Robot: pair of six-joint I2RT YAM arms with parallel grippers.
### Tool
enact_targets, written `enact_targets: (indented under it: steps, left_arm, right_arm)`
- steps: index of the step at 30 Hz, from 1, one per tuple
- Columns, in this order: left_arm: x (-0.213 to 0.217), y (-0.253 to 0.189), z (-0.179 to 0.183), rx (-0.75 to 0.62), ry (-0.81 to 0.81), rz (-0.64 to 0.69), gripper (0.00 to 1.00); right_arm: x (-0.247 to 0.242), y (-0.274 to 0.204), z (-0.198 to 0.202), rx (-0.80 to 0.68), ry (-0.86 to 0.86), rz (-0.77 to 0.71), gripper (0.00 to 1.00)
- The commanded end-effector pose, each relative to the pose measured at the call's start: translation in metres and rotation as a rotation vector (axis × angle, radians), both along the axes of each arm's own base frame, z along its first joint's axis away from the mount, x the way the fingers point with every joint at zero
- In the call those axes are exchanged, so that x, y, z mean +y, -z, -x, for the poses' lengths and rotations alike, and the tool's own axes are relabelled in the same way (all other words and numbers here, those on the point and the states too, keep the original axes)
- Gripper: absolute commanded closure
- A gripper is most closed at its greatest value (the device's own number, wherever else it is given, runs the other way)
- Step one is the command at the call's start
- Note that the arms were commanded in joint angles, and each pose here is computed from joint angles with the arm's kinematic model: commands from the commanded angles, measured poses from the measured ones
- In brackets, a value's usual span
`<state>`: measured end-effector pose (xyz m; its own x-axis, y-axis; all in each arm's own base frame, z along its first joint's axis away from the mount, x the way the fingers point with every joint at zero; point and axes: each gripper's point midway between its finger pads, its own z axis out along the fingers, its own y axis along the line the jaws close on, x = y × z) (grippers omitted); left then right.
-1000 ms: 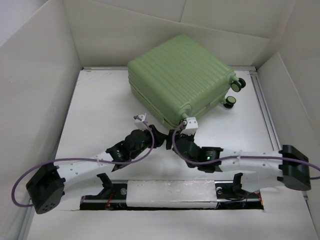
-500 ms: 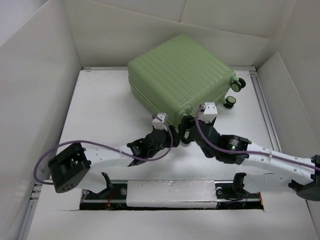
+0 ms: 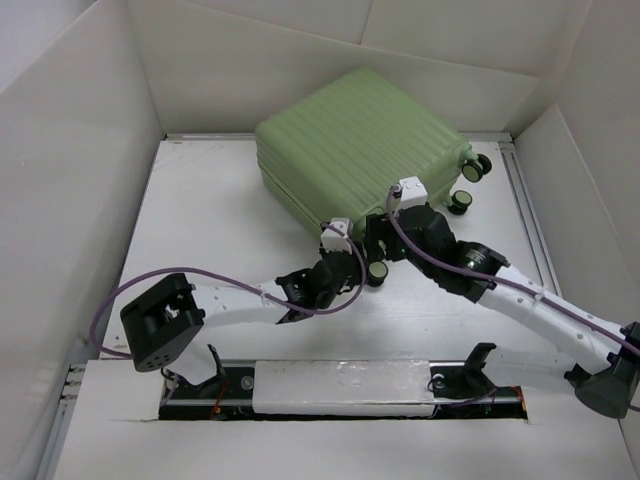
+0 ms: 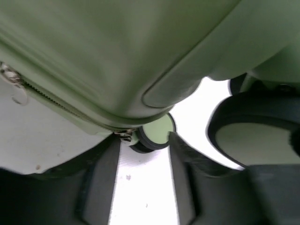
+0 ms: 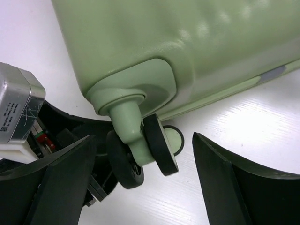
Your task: Pack the luggage
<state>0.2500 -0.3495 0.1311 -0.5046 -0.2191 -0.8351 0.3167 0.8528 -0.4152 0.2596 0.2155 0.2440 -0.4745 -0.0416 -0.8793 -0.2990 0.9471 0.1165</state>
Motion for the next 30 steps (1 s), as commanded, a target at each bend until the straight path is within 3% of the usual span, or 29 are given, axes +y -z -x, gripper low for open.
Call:
enact_targets:
  steps: [1,9,13,17,18,21,25,30]
  left_arm:
    - [0.008,-0.014,-0.026,-0.054,-0.121,0.006,0.62]
    - [0.022,-0.004,-0.038,-0.060,-0.245,-0.047,0.79]
    - [0.030,0.005,-0.041,-0.059,-0.278,-0.102,0.98]
    - [0.042,0.006,-0.044,-0.078,-0.331,-0.136,1.00]
    - [0.044,0.006,-0.045,-0.077,-0.347,-0.137,1.00]
    - [0.061,0.008,-0.043,-0.090,-0.394,-0.162,1.00]
    - [0.078,0.006,-0.036,-0.087,-0.420,-0.150,1.00]
    - [0.117,0.029,-0.033,-0.037,-0.457,-0.174,1.00]
  right_arm:
    - [0.022,0.000,-0.004,-0.010,-0.179,-0.017,0.13]
    - [0.032,0.021,-0.013,0.035,-0.295,-0.010,0.18]
    - [0.029,0.029,-0.026,0.053,-0.280,-0.001,0.26]
    - [0.026,0.035,-0.032,0.065,-0.252,0.025,0.50]
    - [0.024,0.035,-0.033,0.063,-0.244,0.029,0.63]
    - [0.020,0.034,-0.030,0.044,-0.236,0.022,0.83]
    - [0.006,0.032,-0.031,0.020,-0.180,0.022,0.99]
    - [-0.017,0.038,-0.032,0.033,-0.100,0.073,1.00]
